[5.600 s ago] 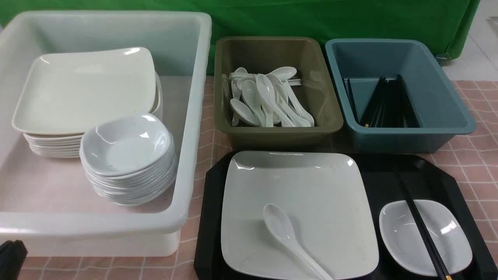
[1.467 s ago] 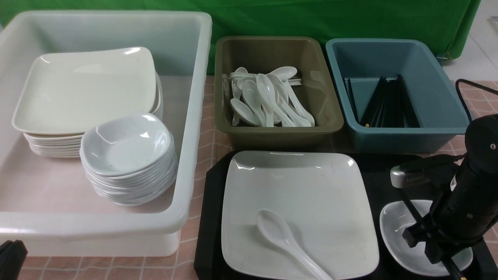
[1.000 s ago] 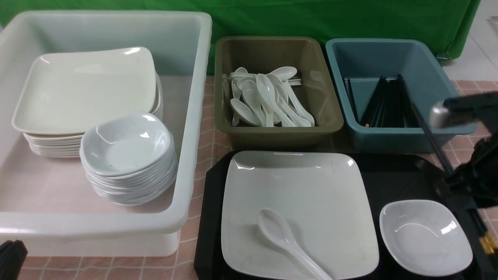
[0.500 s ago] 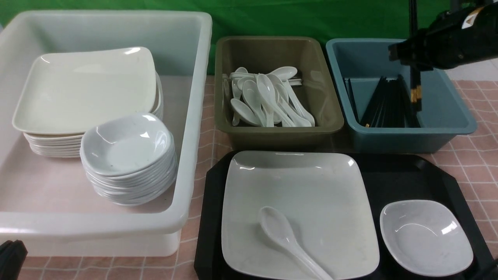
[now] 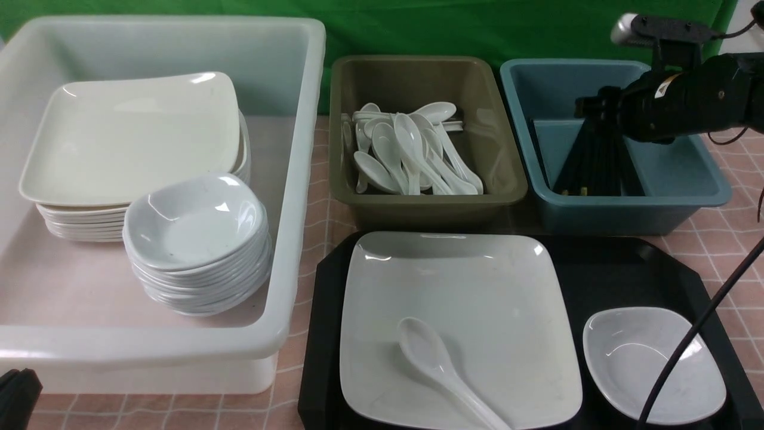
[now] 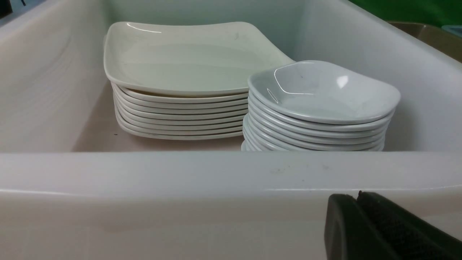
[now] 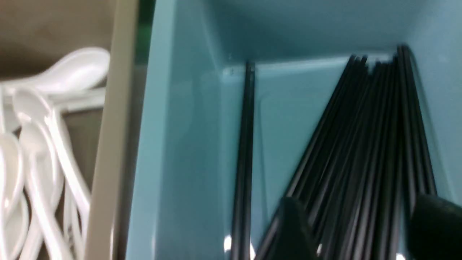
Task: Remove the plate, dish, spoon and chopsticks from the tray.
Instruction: Use the right arm to put the chopsticks into the small storage box on the right, then use the left arm to grab a soup spoon from the plate
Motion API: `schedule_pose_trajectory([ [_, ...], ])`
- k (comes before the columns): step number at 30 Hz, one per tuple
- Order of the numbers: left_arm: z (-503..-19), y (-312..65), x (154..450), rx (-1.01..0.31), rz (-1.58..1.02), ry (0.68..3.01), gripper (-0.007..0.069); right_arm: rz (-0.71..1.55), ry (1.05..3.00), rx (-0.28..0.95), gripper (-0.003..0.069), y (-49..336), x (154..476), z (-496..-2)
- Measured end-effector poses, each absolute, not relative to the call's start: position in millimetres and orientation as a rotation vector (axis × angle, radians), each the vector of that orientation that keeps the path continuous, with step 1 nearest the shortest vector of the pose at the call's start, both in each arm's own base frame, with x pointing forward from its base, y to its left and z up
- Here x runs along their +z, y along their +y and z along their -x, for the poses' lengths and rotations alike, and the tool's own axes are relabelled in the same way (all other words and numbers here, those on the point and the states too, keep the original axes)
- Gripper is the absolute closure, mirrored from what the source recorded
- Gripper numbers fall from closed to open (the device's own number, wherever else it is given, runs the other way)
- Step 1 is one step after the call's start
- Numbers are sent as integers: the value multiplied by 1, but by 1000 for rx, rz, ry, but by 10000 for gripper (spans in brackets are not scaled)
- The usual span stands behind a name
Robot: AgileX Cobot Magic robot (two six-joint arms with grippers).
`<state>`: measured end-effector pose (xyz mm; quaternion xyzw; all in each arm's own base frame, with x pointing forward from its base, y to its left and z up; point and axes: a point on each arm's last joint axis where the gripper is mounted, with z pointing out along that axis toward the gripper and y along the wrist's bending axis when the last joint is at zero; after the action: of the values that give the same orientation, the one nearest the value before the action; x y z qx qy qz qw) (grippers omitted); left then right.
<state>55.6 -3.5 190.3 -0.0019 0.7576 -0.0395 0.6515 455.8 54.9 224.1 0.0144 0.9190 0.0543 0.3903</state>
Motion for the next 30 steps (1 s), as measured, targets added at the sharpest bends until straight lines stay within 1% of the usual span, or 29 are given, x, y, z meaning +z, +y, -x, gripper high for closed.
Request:
schedule_pose_trajectory([
  [1,-56,-3,190,-90,4,1720,603,-37,2339,137,164,55,225,-455],
  [2,-56,-3,190,-90,4,1720,603,-31,2358,138,167,56,236,-448],
  [3,-56,-3,190,-90,4,1720,603,-18,2390,134,189,58,246,-440],
  [5,-56,-3,190,-90,4,1720,603,19,2419,124,260,60,271,-424],
  [9,-56,-3,190,-90,4,1720,603,126,2539,95,496,63,315,-379],
  [11,-56,-3,190,-90,4,1720,603,156,2592,92,593,64,335,-354],
  [12,-56,-3,190,-90,4,1720,603,185,2637,90,620,65,347,-337],
  [13,-56,-3,190,-90,4,1720,603,192,2644,91,625,66,349,-334],
  [14,-56,-3,190,-90,4,1720,603,228,2703,90,629,69,358,-313],
  [15,-56,-3,190,-90,4,1720,603,238,2714,91,629,70,361,-308],
  [17,-56,-3,190,-90,4,1720,603,315,2762,120,629,79,371,-275],
  [20,-56,-3,190,-90,4,1720,603,393,2755,152,629,90,371,-253],
  [23,-56,-3,190,-90,4,1720,603,544,2763,179,629,106,362,-223],
  [24,-56,-3,190,-90,4,1720,603,553,2764,181,628,107,361,-221],
  [26,-56,-3,190,-90,4,1720,603,627,2765,186,626,109,355,-202],
  [30,-56,-3,190,-90,4,1720,603,641,2755,184,627,99,351,-179],
])
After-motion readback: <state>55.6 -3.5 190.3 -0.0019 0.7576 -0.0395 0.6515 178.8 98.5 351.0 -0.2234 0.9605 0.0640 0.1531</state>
